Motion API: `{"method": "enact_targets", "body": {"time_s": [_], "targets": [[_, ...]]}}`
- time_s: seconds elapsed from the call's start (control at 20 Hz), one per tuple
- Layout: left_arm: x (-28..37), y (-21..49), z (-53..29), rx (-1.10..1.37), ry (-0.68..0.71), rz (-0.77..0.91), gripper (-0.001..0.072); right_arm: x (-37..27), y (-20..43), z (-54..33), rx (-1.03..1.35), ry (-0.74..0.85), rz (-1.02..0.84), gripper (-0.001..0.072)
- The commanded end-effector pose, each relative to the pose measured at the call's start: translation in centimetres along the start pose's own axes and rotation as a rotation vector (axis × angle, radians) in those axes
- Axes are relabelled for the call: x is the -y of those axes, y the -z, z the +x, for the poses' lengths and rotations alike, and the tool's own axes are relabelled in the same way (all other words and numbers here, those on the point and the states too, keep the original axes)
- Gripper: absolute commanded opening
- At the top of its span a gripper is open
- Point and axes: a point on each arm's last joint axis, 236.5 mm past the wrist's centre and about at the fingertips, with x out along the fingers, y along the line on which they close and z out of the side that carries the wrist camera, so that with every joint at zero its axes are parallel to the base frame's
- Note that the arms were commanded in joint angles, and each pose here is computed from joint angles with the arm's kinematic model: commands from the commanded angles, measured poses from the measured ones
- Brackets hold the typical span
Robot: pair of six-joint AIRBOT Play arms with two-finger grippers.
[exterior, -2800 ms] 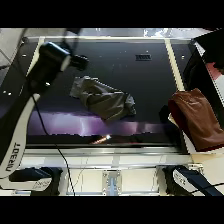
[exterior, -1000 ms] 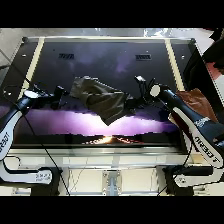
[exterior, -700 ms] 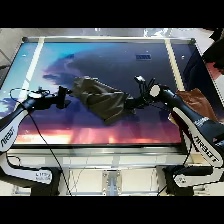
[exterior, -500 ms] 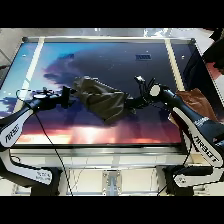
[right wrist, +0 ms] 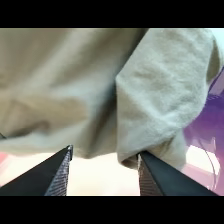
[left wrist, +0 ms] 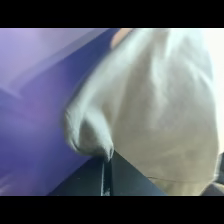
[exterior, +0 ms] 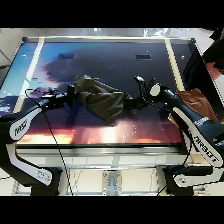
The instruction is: Fold the shirts.
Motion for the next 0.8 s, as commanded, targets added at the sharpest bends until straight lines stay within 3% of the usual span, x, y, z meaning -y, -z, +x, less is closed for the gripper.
{"method": "enact_targets", "body": {"time_s": [0.0, 0.3, 0.4, 0.5, 0.75], "targets": [[1.3, -0.4, 0.4, 0.009, 0.026, 0.006, 0.001, -0.1, 0.0, 0.0, 0.002, -0.001, 0.0, 0.0449], [1.3, -0.1, 0.4, -0.003, 0.028, 0.011, 0.001, 0.2, -2.1, 0.0, 0.09, 0.009, 0.001, 0.043], [1.7, 0.2, 0.3, -0.016, 0.037, 0.013, 0.001, 0.3, -3.1, -0.1, 0.132, 0.015, 0.001, 0.0026], [3.3, -0.1, -0.8, -0.004, 0.07, 0.105, 0.001, 0.3, -3.4, -0.3, 0.143, 0.016, 0.0, 0.0013], [14.2, -1.5, -12.1, 0.106, 0.288, 0.609, 0.0009, -2.0, -5.2, -6.6, 0.188, 0.049, -0.136, 0.0011]]}}
